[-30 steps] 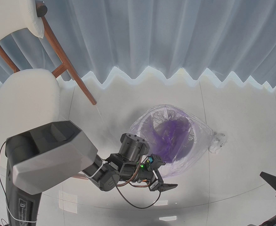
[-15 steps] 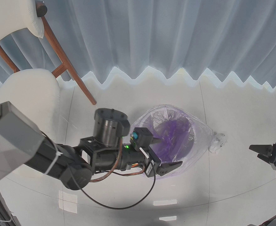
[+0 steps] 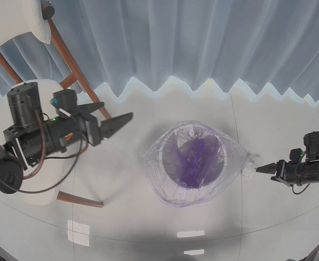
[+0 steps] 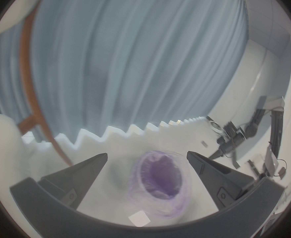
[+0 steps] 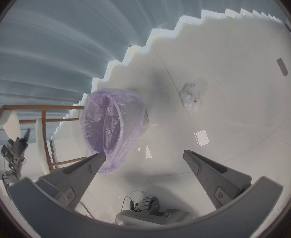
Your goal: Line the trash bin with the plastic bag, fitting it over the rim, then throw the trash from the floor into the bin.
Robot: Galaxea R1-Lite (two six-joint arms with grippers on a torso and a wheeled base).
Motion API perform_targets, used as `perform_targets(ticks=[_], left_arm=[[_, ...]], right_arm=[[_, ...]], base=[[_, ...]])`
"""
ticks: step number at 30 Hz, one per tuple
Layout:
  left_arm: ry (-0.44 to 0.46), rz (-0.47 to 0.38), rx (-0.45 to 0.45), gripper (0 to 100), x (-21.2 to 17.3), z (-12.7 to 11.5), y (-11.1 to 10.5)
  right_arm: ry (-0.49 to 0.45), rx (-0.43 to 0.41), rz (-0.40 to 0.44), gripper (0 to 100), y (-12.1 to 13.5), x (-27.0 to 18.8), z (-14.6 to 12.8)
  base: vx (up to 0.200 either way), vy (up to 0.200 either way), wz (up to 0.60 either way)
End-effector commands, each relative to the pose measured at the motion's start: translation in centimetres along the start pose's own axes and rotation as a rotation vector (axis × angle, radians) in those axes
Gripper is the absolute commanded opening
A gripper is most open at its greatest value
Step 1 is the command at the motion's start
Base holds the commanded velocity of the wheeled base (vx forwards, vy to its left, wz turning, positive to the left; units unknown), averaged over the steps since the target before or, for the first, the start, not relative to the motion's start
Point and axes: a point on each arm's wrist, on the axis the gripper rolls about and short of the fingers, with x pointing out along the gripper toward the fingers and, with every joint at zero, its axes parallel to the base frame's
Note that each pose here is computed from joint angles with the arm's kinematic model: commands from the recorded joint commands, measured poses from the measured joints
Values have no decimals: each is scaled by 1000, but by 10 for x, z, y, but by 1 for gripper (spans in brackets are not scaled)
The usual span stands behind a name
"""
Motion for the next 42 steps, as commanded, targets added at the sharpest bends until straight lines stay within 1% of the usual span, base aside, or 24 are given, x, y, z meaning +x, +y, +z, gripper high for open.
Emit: perform_targets(ticks=[1,4,8,11,17,20,27,29,34,37,39,42], left_arm=[[-82,191,8,100,-58,19,28],[-70,200,3,100,-66,14,26],[-49,210,-4,100,-72,7,25],[-43,210,-3,100,-73,5,24],[-35,212,-7,100,-74,3,24],[-29,212,-8,100,-75,0,24],[-27,215,-6,100,-78,-1,22],[-27,223,-6,100,-81,-2,22],[-26,235,-7,100,-88,-4,20],[-25,236,-8,100,-92,-5,19],[-28,247,-7,100,-97,-6,18],[-38,261,6,100,-103,-4,18]], right_arm=[[101,-52,-9,100,-7,87,-3],[83,-71,-13,100,-7,105,2],[66,-73,-16,100,-8,121,11],[58,-70,-48,100,-14,133,13],[37,-81,-50,100,-17,152,22],[13,-91,-84,100,-20,164,27],[22,-115,-94,100,-18,186,25],[16,-145,-121,100,-17,198,25],[4,-170,-185,100,-22,215,22],[-3,-176,-186,100,-20,217,21],[-26,-176,-176,100,-14,210,27],[-69,-170,-163,100,-4,183,38]], base=[[0,0,0],[0,0,0],[0,0,0],[0,0,0],[0,0,0],[0,0,0],[0,0,0],[0,0,0],[0,0,0],[0,0,0],[0,0,0],[0,0,0]])
